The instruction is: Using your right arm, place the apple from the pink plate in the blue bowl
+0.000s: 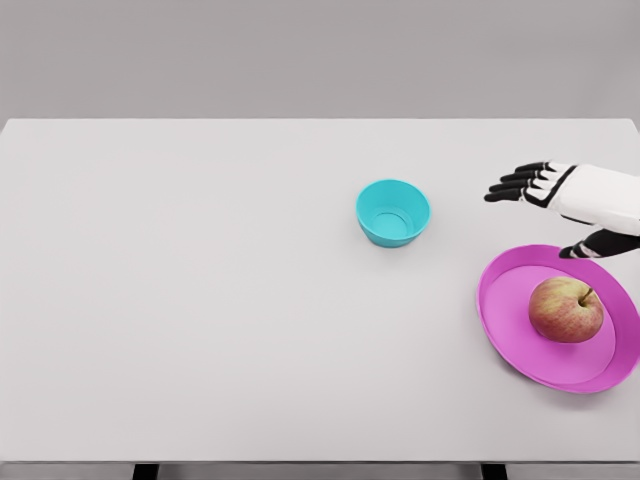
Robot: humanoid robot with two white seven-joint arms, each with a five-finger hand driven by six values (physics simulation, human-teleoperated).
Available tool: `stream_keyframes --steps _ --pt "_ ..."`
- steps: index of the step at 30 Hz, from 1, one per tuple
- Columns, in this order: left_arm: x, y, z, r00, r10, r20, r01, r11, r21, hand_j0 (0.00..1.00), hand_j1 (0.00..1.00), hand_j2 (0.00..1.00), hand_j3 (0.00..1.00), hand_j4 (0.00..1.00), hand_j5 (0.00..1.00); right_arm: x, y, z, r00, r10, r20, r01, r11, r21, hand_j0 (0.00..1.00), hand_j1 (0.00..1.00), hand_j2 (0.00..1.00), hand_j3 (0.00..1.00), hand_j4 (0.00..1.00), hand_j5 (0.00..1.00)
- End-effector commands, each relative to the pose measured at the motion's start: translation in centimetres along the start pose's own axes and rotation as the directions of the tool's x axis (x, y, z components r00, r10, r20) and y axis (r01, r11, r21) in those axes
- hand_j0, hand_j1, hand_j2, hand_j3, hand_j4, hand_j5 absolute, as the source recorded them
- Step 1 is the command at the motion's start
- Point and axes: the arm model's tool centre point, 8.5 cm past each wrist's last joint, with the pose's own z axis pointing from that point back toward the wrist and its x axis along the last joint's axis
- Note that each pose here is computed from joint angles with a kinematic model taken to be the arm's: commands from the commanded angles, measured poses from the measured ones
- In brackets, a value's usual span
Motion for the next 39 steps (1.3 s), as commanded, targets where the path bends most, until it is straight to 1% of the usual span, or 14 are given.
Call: stream_keyframes --steps 1,4,7,12,14,17,21,24,25,28,29,34,37,39 --pt "0.0 0.0 0.0 1.000 -0.001 -0.001 0.001 1.000 0.000 1.00 1.00 1.00 1.00 1.00 1.00 0.1 0.3 -0.3 1.000 -0.013 0.008 0.013 1.000 -0.001 1.00 1.00 1.00 1.00 1.00 1.00" --pt "-0.1 0.0 0.0 1.000 -0.001 -0.001 0.001 1.000 0.000 1.00 1.00 1.00 1.00 1.00 1.00 -0.6 -0.9 1.9 0.999 0.029 -0.045 -0.027 0.999 0.033 1.00 1.00 1.00 1.00 1.00 1.00" --pt "-0.1 0.0 0.0 1.000 -0.001 -0.001 0.001 1.000 0.000 1.00 1.00 1.00 1.00 1.00 1.00 -0.7 -2.4 2.6 0.999 0.017 -0.046 -0.017 1.000 -0.005 1.00 1.00 1.00 1.00 1.00 1.00" --pt "-0.1 0.0 0.0 1.000 0.001 -0.001 -0.001 1.000 0.000 1.00 1.00 1.00 1.00 1.00 1.00 -0.7 -2.1 2.9 0.999 0.012 -0.052 -0.012 1.000 0.003 1.00 1.00 1.00 1.00 1.00 1.00" --pt "0.0 0.0 0.0 1.000 -0.001 -0.001 0.001 1.000 0.000 1.00 1.00 1.00 1.00 1.00 1.00 -0.6 -0.5 2.4 0.999 -0.009 -0.039 0.012 0.997 0.076 1.00 1.00 1.00 1.00 1.00 1.00" --pt "-0.1 0.0 0.0 1.000 -0.001 -0.001 0.001 1.000 0.000 1.00 1.00 1.00 1.00 1.00 1.00 -0.5 -1.0 2.7 0.999 0.006 -0.033 -0.001 0.988 0.152 1.00 1.00 1.00 1.00 1.00 1.00" --pt "-0.1 0.0 0.0 1.000 0.003 -0.002 -0.003 1.000 0.000 1.00 1.00 1.00 1.00 1.00 1.00 -0.9 -1.3 4.3 0.997 0.015 -0.073 -0.004 0.988 0.157 1.00 1.00 1.00 1.00 1.00 1.00" --pt "-0.1 0.0 0.0 1.000 0.001 -0.002 -0.001 1.000 0.000 1.00 1.00 1.00 1.00 1.00 1.00 -0.8 0.2 3.9 0.998 -0.015 -0.064 0.026 0.984 0.179 1.00 1.00 1.00 1.00 1.00 1.00" --pt "-0.1 0.0 0.0 1.000 0.000 -0.002 0.000 1.000 0.000 1.00 1.00 1.00 1.00 1.00 1.00 -0.7 0.5 3.5 0.998 -0.026 -0.055 0.034 0.985 0.170 1.00 1.00 1.00 1.00 1.00 1.00" --pt "-0.1 0.0 0.0 1.000 0.001 -0.001 -0.001 1.000 0.000 1.00 1.00 1.00 1.00 1.00 1.00 -0.9 -1.8 3.2 0.999 -0.010 -0.053 0.009 1.000 -0.019 1.00 1.00 1.00 1.00 1.00 1.00" --pt "0.0 0.0 0.0 1.000 -0.001 0.001 0.001 1.000 0.000 1.00 1.00 1.00 1.00 1.00 1.00 -0.9 -1.9 3.3 0.998 -0.009 -0.055 0.007 1.000 -0.028 1.00 1.00 1.00 1.00 1.00 1.00" --pt "-0.1 0.0 0.0 1.000 -0.001 -0.001 0.001 1.000 0.000 1.00 1.00 1.00 1.00 1.00 1.00 -1.4 -0.2 3.9 0.996 -0.050 -0.079 0.048 0.999 -0.023 1.00 1.00 1.00 1.00 1.00 1.00" --pt "-0.1 0.0 0.0 1.000 -0.001 -0.001 0.001 1.000 0.000 1.00 1.00 1.00 1.00 1.00 1.00 -3.7 0.6 6.8 0.980 -0.061 -0.189 0.065 0.998 0.017 1.00 1.00 1.00 1.00 1.00 1.00" --pt "-0.1 0.0 0.0 1.000 -0.001 -0.001 0.001 1.000 0.000 1.00 1.00 1.00 1.00 1.00 1.00 -3.4 1.9 6.7 0.980 -0.079 -0.183 0.090 0.995 0.050 1.00 1.00 1.00 1.00 1.00 1.00"
